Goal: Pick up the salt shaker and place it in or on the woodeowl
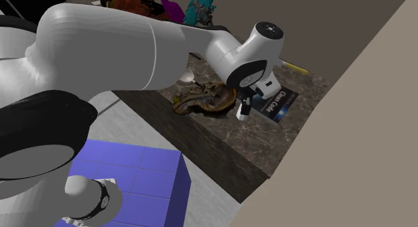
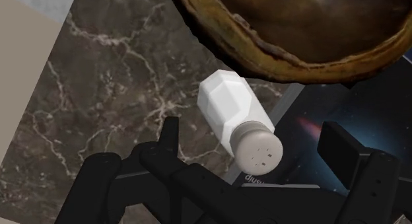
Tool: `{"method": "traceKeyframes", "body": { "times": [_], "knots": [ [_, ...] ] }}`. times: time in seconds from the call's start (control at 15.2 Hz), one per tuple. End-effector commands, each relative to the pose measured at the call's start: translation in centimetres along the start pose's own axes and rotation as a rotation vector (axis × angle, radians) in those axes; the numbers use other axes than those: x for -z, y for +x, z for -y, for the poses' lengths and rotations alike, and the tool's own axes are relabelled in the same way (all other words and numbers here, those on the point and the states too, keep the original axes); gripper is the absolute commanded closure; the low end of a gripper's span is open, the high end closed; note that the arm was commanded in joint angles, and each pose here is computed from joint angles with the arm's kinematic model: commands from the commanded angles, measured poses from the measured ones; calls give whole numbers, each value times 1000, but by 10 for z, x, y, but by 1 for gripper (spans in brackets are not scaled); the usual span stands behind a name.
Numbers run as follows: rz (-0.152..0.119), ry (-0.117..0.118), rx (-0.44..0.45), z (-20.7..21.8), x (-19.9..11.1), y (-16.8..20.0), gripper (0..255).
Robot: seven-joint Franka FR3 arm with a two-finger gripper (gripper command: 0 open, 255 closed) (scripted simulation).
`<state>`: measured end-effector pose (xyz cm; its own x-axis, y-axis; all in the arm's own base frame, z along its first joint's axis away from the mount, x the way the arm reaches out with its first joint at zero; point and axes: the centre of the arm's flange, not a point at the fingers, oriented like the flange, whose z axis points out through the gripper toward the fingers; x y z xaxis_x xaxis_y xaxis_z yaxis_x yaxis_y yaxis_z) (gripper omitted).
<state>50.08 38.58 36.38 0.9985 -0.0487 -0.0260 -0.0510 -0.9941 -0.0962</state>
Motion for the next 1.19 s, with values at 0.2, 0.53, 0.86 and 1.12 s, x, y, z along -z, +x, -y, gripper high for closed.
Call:
{"method": "traceKeyframes", "body": {
  "times": [0.2, 0.53, 0.86, 1.12],
  "knots": [
    [0, 0, 0, 0, 0, 0, 255],
    [0, 0, 0, 0, 0, 0, 255],
    [0, 0, 0, 2, 16, 0, 255],
    [0, 0, 0, 4, 37, -1, 255]
  ]
}}
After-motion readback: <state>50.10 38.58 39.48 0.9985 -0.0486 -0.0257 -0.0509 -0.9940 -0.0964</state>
